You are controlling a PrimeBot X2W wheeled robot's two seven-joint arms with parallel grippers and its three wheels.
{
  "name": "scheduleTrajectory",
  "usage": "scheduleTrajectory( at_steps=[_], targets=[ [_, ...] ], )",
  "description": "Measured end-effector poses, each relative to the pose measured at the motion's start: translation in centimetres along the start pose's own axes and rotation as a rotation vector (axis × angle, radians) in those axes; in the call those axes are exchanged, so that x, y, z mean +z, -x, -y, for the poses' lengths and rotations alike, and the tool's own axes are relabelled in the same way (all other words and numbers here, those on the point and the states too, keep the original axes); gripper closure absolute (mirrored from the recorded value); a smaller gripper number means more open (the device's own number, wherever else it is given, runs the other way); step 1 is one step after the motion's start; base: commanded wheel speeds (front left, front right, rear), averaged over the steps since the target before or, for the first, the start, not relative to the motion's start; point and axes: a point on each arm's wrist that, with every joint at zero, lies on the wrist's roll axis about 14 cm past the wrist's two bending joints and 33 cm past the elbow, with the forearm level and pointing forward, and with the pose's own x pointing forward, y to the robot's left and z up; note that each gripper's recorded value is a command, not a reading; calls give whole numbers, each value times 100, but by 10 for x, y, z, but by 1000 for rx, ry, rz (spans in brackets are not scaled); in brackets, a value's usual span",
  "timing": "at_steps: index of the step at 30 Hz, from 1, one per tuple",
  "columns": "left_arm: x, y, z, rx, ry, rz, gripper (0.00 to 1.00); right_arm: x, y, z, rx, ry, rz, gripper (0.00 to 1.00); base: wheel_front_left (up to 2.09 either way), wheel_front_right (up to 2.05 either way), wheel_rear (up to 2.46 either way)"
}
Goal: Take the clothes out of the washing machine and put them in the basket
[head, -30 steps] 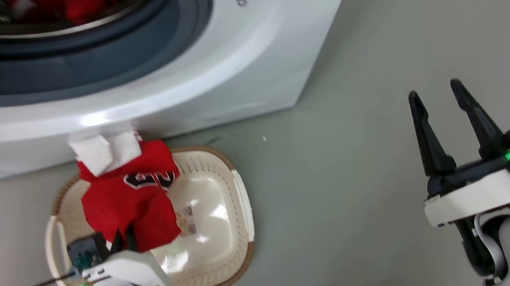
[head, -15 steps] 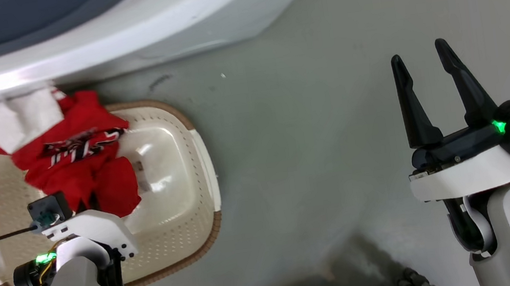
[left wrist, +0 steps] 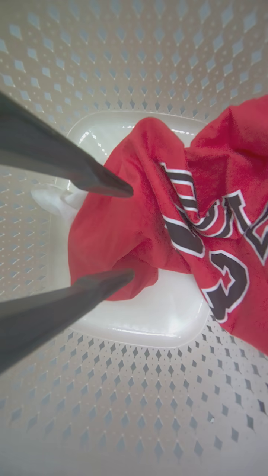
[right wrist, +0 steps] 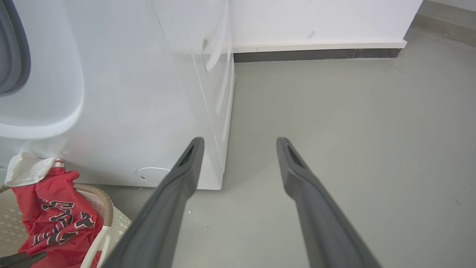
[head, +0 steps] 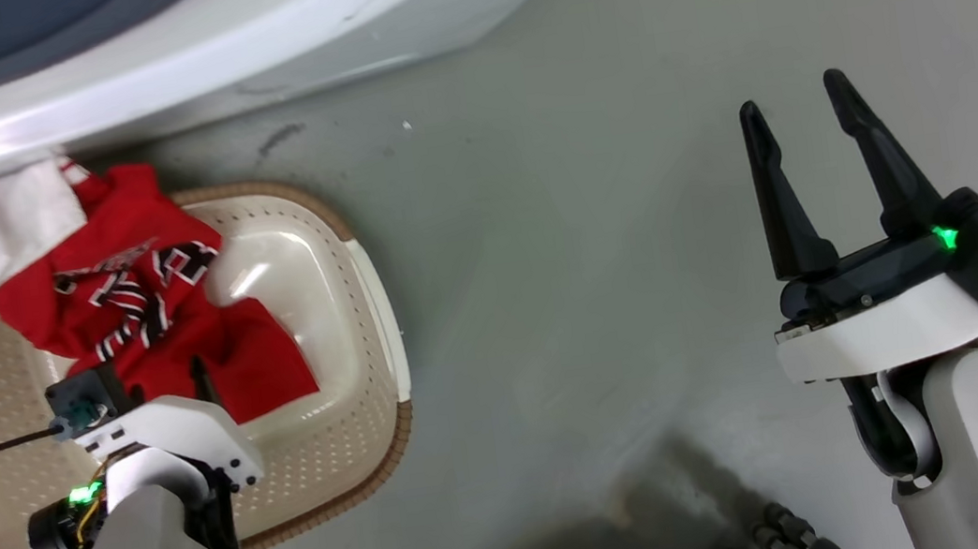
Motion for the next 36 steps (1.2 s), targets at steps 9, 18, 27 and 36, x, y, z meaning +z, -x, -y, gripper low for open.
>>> scheduleTrajectory(
  at_steps=[9, 18, 27, 36],
  targets=[
    [39, 49, 2, -35, 39, 141, 0, 45, 11, -18, 45, 0, 102, 0, 0, 0, 0],
    [95, 115, -3, -52, 39, 380, 0, 83, 39, -35, 81, 4, 167, 0, 0, 0, 0],
    [149, 189, -10, -61, 27, 652, 0, 110, 67, -47, 104, 16, 220, 0, 0, 0, 0],
    [193, 267, -8, -83, -64, 932, 0, 134, 83, -61, 139, 23, 271, 0, 0, 0, 0]
  ],
)
